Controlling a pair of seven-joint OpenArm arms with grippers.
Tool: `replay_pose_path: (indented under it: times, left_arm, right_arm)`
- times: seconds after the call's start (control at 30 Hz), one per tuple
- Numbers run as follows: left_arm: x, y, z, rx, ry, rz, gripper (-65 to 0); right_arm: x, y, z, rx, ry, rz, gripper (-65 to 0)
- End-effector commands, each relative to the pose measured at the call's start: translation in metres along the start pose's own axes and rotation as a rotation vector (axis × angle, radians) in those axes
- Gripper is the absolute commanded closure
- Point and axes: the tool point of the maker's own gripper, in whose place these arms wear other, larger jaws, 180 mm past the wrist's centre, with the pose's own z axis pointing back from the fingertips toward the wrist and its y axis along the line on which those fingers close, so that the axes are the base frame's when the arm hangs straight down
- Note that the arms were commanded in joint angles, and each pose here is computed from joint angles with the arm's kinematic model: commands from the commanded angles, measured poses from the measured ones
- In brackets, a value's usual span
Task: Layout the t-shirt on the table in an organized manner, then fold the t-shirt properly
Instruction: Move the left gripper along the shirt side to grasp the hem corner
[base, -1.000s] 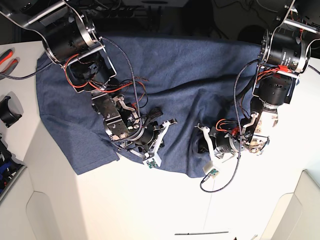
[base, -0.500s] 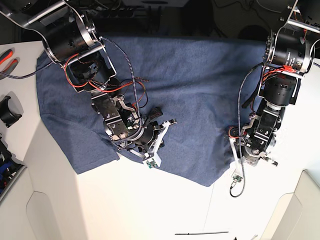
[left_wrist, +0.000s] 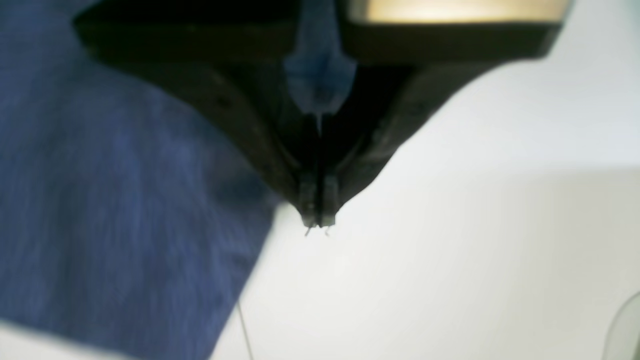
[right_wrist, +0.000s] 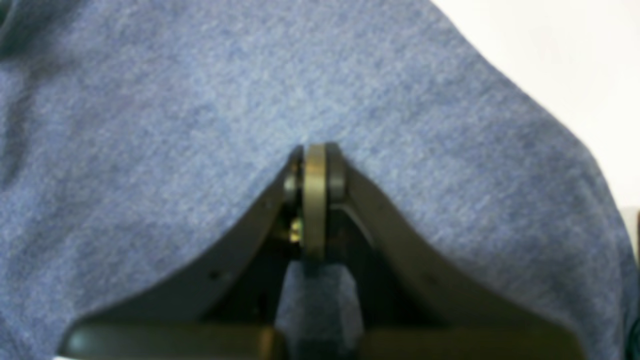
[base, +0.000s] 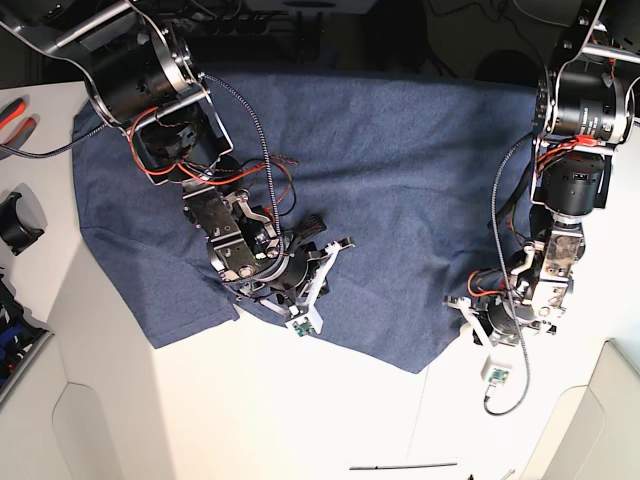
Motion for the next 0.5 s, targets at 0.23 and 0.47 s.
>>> replay_pose_path:
  times: [0.23,0.47]
  left_arm:
    - [0.079,0.053,0.024,-0.081,-0.268,0.417,-15.6]
    - [0.054,0.05,0.022,-0.077,-0.228,0.439,-16.1]
  right_arm:
    - [-0.018,-0.003,0.001,-0.011,0.086,0.012,0.0]
    - [-0.018,-0.003,0.001,-0.011,0.086,0.012,0.0]
